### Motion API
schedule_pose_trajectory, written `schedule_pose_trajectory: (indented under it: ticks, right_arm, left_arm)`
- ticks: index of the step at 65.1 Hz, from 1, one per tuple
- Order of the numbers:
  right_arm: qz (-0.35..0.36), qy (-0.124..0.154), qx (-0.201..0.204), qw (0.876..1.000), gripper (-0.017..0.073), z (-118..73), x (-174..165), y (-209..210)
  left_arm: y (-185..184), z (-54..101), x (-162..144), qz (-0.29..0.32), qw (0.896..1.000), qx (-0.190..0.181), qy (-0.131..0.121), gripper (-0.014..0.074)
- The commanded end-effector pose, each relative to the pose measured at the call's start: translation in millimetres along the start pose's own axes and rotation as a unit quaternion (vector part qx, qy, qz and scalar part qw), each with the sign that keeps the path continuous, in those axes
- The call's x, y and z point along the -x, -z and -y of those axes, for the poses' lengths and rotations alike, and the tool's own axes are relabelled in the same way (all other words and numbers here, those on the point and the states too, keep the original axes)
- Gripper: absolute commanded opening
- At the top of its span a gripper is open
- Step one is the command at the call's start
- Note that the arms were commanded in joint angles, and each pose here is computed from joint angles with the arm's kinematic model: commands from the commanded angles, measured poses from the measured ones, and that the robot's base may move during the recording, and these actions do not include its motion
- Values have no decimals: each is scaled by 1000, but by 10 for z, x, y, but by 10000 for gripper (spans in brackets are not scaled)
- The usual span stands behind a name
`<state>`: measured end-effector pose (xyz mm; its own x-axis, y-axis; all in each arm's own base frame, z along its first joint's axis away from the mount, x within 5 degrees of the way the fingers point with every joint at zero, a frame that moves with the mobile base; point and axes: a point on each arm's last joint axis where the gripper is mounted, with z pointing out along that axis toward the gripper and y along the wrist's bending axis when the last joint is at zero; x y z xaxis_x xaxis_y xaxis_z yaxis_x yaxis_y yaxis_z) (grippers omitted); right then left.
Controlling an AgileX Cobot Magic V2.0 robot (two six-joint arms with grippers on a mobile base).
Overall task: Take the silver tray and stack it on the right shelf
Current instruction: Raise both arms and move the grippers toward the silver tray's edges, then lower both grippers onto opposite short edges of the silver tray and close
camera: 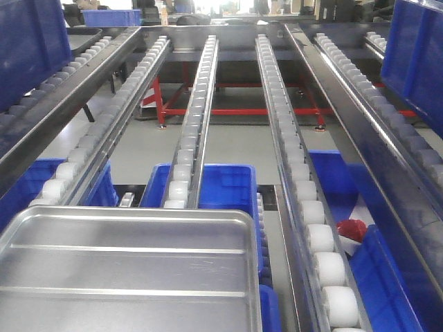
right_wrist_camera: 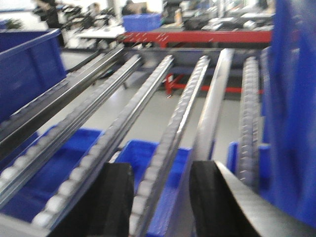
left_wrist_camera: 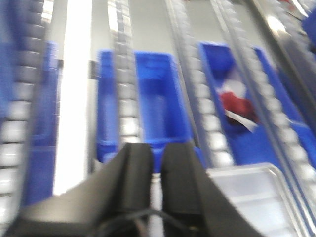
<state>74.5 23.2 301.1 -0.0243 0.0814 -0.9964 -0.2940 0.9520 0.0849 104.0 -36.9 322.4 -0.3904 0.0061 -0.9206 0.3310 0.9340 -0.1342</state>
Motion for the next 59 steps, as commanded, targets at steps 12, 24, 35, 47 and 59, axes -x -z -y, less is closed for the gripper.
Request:
schedule_pose_trajectory:
  ticks: [12, 24, 35, 47, 59]
  right_arm:
    - [-35, -8, 104, 994, 407, -241, 54, -315]
    - [-108, -89, 144, 980, 407, -453, 57, -575]
    - [-266, -58, 178, 946, 405, -755, 62, -900]
    - [-395, -81, 158, 901, 405, -1032, -6, -1366]
    - [-475, -110, 74, 870, 403, -1104, -273, -1728]
  left_arm:
    - [-133, 229, 106, -5, 996, -91, -24, 262]
    - [-261, 362, 56, -42, 989, -132, -50, 262]
    - [-422, 411, 5, -129, 979, -144, -60, 262]
    - [-712, 352, -124, -223, 969, -96, -48, 262]
    - [-917, 173, -257, -332, 943, 34, -2, 262]
